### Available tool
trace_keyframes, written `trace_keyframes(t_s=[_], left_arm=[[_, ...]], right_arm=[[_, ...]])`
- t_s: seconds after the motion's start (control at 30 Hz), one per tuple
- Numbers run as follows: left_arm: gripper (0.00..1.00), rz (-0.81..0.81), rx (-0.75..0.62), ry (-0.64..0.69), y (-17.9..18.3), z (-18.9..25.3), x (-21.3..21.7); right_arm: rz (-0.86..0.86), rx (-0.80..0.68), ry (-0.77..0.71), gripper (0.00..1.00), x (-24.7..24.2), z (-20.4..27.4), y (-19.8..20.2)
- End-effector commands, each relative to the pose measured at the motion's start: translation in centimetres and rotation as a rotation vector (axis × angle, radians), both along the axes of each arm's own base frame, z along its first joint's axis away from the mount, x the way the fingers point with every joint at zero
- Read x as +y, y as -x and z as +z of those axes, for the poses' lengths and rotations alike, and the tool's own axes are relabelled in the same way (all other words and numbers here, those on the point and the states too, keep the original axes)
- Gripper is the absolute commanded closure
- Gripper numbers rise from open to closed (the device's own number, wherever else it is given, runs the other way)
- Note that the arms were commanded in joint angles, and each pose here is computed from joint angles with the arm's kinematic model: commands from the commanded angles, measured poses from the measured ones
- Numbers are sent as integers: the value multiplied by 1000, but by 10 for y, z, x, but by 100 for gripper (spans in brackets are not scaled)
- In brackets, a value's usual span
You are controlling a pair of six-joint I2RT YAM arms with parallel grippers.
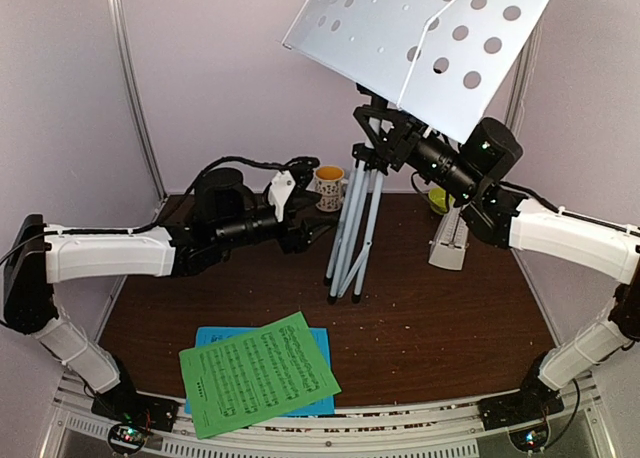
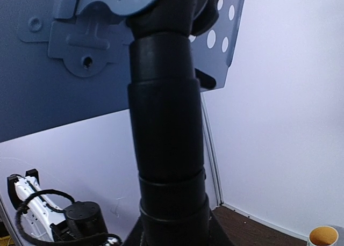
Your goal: Set up the instrument practice props
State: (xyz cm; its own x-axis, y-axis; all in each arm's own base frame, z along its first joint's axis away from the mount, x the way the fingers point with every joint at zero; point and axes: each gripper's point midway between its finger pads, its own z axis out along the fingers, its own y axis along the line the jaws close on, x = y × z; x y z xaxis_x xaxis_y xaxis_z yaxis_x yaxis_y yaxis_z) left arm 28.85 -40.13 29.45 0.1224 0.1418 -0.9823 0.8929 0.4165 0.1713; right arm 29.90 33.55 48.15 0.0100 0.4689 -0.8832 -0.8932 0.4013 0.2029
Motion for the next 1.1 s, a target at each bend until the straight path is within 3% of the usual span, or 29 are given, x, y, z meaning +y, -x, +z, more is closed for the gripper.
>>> trace_keyframes(t_s=[0.0,0.37,0.67,1.07], left_arm=[[38,38,-73,36,12,23,6],[44,117,-31,-98,-6,6,-18],[43,91,-38,-162,-5,-16,-43],[31,9,-56,-152,17,-32,-57]], right_arm=[[-160,-179,-261,100,-61,86,24],[-412,-66,-288,100,-76,70,1],[-480,-68,-293,100,-73,69,6],[-543,-68,-329,100,-76,64,12]])
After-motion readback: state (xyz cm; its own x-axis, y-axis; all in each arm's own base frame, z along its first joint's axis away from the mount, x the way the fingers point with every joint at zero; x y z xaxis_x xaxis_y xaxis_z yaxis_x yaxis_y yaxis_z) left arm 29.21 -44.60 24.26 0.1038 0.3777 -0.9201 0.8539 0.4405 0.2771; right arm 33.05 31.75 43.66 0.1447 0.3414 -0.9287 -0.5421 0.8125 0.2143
